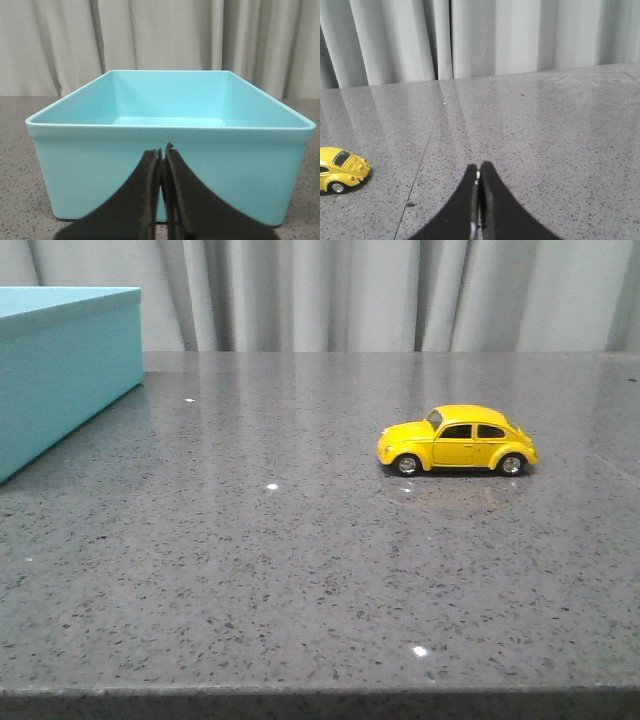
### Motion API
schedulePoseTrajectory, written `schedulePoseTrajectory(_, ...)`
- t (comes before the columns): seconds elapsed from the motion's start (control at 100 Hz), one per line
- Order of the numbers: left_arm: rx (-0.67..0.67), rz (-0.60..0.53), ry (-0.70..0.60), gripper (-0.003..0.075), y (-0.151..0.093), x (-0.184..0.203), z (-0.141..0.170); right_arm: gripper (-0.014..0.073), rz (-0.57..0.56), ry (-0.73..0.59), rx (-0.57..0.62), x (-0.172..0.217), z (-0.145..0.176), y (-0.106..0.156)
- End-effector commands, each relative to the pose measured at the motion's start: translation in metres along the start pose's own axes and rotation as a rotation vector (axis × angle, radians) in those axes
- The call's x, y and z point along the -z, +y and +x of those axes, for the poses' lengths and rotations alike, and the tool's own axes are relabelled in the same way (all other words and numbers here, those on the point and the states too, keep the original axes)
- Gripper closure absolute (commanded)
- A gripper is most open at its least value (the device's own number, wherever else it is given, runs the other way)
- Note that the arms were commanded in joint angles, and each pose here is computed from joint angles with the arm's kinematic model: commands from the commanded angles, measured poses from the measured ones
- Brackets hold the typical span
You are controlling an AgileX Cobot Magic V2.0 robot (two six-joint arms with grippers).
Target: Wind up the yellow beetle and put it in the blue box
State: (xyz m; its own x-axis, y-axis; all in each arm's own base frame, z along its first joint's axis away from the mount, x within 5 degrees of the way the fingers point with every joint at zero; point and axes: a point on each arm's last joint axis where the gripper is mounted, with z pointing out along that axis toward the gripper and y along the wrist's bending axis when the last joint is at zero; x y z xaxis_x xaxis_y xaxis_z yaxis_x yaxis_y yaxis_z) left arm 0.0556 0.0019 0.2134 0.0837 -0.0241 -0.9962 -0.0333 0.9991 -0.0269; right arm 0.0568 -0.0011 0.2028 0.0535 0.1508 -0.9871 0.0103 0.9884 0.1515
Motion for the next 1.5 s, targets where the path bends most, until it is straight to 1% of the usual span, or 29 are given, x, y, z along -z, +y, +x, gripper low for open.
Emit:
schedulePoseTrajectory(0.0, 0.017, 0.003, -0.065, 0.0741, 0.0, 0.002, 0.005, 0.066, -0.015, -0.116, 0.009, 0.003, -0.015, 0.002)
schedulePoseTrajectory(0.78, 0.017, 0.003, -0.065, 0.0741, 0.0, 0.002, 0.005, 0.066, -0.015, -0.116, 0.009, 0.003, -0.015, 0.002)
schedulePoseTrajectory(1.01, 0.013, 0.001, -0.068, 0.0741, 0.0, 0.002, 0.005, 0.066, -0.029, -0.181, 0.009, 0.004, -0.021, 0.004)
schedulePoseTrajectory(1.19, 0.013, -0.001, -0.101, 0.0741, 0.001, 0.002, 0.002, 0.066, -0.044, -0.248, 0.009, 0.005, -0.027, 0.005)
schedulePoseTrajectory(1.38, 0.017, -0.002, -0.117, 0.0741, 0.001, 0.002, -0.001, 0.066, -0.044, -0.252, 0.008, 0.005, -0.027, 0.005)
schedulePoseTrajectory(1.49, 0.031, -0.001, -0.119, 0.0741, 0.001, 0.001, -0.008, 0.066, -0.048, -0.249, -0.05, 0.005, -0.027, 0.005)
